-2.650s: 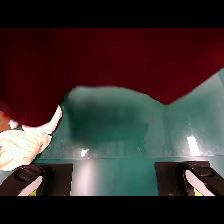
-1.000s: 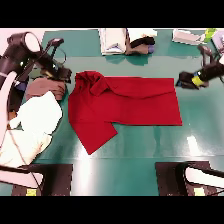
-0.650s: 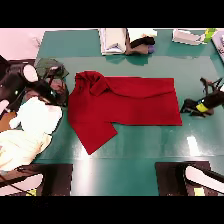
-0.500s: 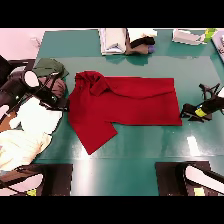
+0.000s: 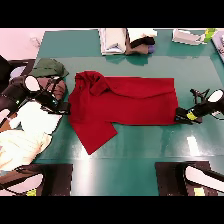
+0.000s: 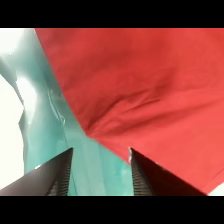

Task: Fold the shirts.

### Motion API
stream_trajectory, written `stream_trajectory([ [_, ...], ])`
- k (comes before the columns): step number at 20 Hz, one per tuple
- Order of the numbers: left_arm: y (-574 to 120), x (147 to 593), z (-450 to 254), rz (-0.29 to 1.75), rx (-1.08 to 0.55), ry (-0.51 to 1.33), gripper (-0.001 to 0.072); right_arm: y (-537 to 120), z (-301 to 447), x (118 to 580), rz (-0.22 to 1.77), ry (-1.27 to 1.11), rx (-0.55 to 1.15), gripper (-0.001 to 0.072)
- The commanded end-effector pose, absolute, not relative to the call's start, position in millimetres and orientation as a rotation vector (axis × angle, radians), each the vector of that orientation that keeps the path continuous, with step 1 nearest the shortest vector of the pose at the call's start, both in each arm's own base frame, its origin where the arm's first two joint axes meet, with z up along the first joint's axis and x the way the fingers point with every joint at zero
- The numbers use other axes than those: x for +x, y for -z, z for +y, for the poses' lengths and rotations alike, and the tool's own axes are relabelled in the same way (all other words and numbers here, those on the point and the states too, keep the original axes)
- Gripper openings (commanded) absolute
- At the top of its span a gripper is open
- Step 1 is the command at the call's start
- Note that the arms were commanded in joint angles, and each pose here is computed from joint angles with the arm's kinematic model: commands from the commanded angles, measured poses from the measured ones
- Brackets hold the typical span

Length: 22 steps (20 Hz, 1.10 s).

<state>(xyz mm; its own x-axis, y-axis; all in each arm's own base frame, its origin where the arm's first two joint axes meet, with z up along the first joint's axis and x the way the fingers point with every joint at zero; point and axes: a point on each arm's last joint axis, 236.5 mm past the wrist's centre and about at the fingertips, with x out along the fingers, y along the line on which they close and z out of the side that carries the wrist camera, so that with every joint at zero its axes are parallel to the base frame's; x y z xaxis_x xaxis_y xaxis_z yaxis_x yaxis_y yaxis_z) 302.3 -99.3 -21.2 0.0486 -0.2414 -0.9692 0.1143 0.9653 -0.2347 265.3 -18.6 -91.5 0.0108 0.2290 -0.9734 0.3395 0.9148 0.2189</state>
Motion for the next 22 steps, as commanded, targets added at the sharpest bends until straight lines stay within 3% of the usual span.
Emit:
stream_trajectory([
  [1, 22, 297, -99, 1.519, -0.103, 0.274, 0.0436, 90, -15, 269, 1.557, 0.075, 0.398, 0.0017],
  [15, 87, 297, -117, 1.511, -0.255, 0.253, 0.0432, 79, -18, 270, 1.523, 0.083, 0.39, 0.0017],
  [16, 86, 296, -118, 1.512, -0.262, 0.256, 0.036, 79, -18, 270, 1.523, 0.083, 0.39, 0.0017],
  [18, 83, 293, -119, 1.52, -0.26, 0.262, 0.0066, 75, -19, 273, 1.515, 0.08, 0.387, 0.0017],
  [19, 79, 294, -120, 1.517, -0.251, 0.275, 0.0027, 68, -20, 277, 1.508, 0.076, 0.384, 0.0017],
  [22, 24, 320, -121, 1.372, -0.183, 0.337, 0.0027, 19, -21, 307, 1.427, 0.044, 0.345, 0.0017],
])
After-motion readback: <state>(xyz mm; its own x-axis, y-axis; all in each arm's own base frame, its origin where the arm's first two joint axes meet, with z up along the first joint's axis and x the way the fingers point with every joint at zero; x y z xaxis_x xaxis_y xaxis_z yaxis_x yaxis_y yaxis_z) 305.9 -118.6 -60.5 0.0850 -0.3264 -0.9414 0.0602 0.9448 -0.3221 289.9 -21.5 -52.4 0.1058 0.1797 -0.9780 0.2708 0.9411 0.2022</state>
